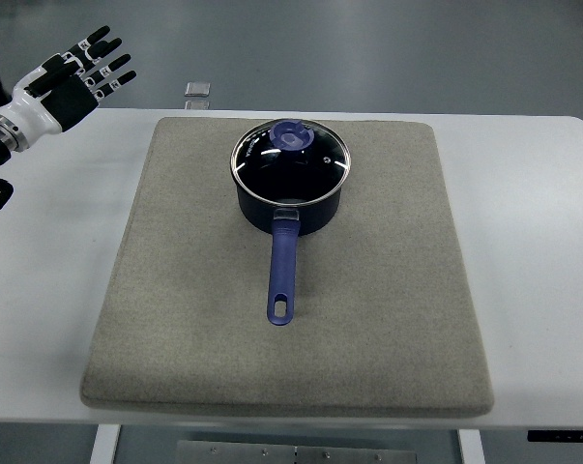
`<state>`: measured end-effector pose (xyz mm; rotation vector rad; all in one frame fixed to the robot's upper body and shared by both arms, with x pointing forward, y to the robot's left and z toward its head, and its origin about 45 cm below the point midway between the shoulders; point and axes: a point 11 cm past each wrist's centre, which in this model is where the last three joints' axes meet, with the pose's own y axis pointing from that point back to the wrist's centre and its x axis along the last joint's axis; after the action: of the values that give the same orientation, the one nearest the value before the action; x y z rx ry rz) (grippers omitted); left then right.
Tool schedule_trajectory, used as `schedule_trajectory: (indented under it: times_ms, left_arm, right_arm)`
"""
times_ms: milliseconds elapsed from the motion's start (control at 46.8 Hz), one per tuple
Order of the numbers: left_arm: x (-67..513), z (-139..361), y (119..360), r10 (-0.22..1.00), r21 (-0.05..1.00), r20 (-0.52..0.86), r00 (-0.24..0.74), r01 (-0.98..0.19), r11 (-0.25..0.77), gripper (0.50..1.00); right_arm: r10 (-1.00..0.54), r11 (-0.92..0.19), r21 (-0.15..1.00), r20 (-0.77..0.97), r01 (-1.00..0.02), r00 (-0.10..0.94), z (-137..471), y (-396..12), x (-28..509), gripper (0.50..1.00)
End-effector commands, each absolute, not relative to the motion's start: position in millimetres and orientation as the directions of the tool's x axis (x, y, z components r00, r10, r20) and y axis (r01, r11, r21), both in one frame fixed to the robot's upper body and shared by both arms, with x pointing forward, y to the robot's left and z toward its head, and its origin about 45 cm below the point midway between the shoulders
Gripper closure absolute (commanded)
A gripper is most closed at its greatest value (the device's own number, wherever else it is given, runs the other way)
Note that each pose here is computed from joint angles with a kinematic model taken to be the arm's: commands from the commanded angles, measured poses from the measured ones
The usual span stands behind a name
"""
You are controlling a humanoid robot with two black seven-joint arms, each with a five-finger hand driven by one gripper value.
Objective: Open pot lid and place left with left hand
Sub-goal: 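Raise the left hand and move it toward the pot lid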
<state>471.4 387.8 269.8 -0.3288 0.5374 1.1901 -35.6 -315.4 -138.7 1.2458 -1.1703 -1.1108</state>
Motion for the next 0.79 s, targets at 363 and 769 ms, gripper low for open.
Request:
schedule_trajectory:
  times_ms: [363,769]
  left_arm:
    - [472,269,384,0.806,0.058,-0.518,0.286,-0.929,0.367,0.508]
    - [485,317,367,0.882,0.007,0.014,0.470,-0.882,0.470,0.519]
  right_arm:
    - [-0.995,0.029,0.999,0.031,-0.023,0.093,-139,-316,-35,0.583]
    - [-0.995,0.032,0.999,0.034,-0.024,0.093,-139,-317,-35,0.583]
